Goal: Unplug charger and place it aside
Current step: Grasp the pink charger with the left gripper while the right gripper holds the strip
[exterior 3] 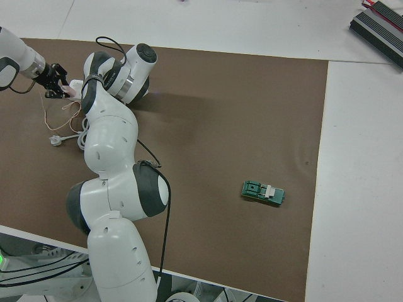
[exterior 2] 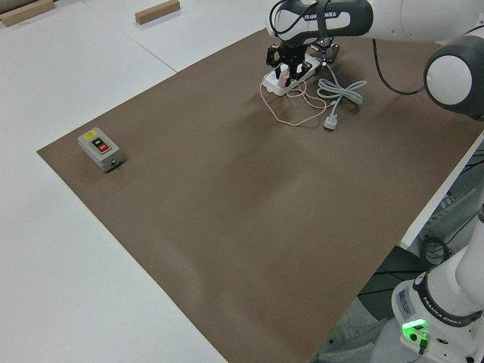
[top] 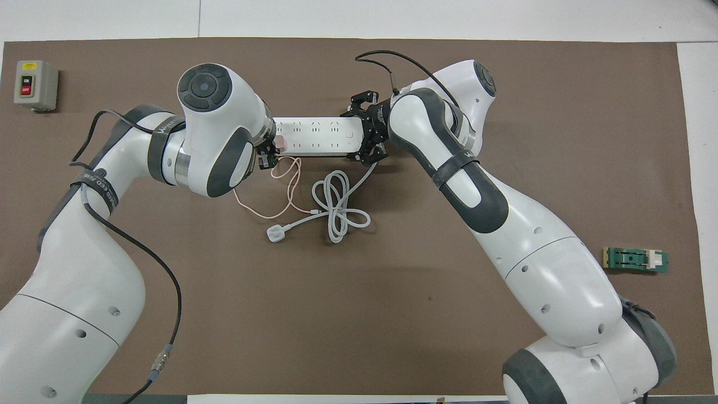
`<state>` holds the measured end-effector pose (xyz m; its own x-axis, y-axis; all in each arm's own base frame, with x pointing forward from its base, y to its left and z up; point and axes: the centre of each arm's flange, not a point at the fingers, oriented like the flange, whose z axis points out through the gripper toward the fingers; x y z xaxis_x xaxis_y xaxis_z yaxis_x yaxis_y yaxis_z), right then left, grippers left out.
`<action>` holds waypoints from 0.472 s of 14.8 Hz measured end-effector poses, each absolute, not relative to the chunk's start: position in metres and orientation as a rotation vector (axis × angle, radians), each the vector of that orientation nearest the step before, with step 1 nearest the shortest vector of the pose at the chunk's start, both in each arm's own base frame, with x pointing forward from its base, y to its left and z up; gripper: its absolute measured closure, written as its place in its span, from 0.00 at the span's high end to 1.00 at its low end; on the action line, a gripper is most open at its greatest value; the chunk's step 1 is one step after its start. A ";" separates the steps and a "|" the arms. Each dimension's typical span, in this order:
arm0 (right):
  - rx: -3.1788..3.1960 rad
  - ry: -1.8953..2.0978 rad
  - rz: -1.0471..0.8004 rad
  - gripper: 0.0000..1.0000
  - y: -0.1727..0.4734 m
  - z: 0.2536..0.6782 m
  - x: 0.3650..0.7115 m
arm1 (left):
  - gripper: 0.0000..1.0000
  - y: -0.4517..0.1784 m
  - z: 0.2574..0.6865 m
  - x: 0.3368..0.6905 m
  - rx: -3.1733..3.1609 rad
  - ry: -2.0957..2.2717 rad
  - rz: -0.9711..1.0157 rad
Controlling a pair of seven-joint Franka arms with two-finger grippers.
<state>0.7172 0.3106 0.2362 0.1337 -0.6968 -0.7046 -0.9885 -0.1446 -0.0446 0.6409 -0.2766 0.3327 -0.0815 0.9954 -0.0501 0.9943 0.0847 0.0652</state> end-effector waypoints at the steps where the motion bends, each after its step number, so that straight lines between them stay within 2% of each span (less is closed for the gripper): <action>1: -1.904 1.615 0.743 0.97 0.311 0.236 0.717 | 0.34 -0.277 0.333 0.641 2.072 2.253 0.022; 7: -1.905 1.615 0.741 0.97 0.311 0.236 0.717 | 0.34 -0.276 0.336 0.646 2.094 2.276 0.006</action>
<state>0.7171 0.3108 0.2361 0.1345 -0.6977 -0.7036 -0.9884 -0.1448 -0.0454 0.6462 -0.2763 0.3365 -0.0825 0.9960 -0.0336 0.9958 0.0837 0.0365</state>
